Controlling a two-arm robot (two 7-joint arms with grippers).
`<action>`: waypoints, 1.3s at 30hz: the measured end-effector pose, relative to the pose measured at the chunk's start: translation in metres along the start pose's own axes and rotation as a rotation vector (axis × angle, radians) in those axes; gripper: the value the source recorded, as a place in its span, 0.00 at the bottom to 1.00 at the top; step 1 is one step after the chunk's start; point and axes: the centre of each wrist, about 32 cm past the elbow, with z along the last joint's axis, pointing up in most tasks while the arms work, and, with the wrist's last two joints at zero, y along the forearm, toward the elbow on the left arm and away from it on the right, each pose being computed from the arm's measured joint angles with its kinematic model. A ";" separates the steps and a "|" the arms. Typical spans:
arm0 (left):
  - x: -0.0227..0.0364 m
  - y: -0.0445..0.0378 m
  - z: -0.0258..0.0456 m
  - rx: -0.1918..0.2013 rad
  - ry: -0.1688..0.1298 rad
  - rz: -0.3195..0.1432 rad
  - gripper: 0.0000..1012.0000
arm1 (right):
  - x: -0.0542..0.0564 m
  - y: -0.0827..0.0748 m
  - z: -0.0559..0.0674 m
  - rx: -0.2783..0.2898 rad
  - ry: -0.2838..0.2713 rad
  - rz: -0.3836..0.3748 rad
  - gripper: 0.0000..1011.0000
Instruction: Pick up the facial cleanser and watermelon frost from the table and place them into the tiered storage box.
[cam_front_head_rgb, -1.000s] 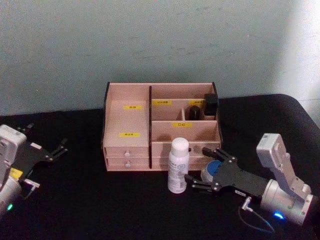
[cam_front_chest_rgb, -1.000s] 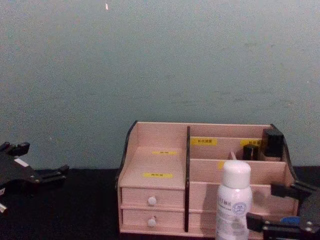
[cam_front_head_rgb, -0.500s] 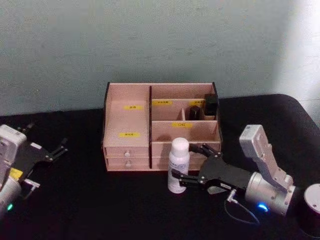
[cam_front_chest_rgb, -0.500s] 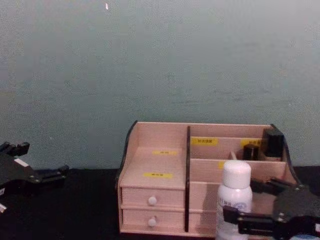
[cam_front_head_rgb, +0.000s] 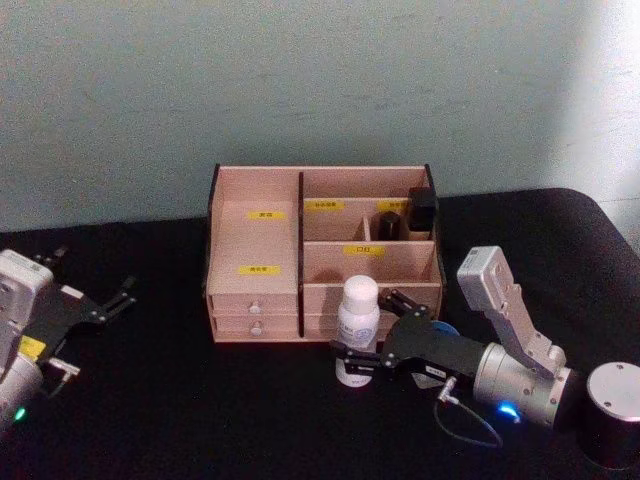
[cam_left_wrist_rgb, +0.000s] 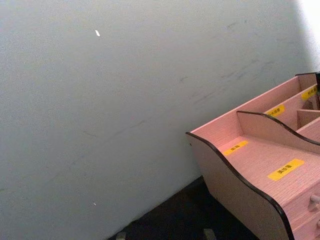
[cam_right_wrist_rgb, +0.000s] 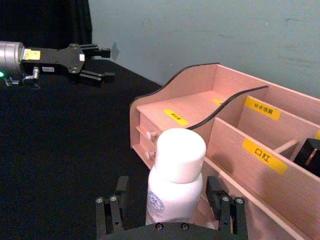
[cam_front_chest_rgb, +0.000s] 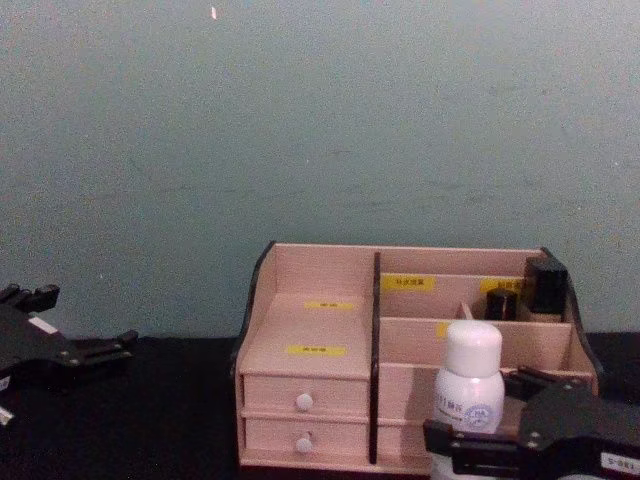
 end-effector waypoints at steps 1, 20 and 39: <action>0.0000 0.0000 0.0000 0.000 0.000 0.000 0.99 | 0.000 0.001 0.000 -0.002 0.003 -0.002 0.99; 0.0000 0.0000 0.0000 0.000 0.000 0.000 0.99 | 0.002 0.008 -0.001 -0.011 0.021 -0.028 0.99; 0.0000 0.0000 0.0000 0.000 0.000 0.000 0.99 | 0.002 0.007 -0.001 -0.009 0.020 -0.027 0.82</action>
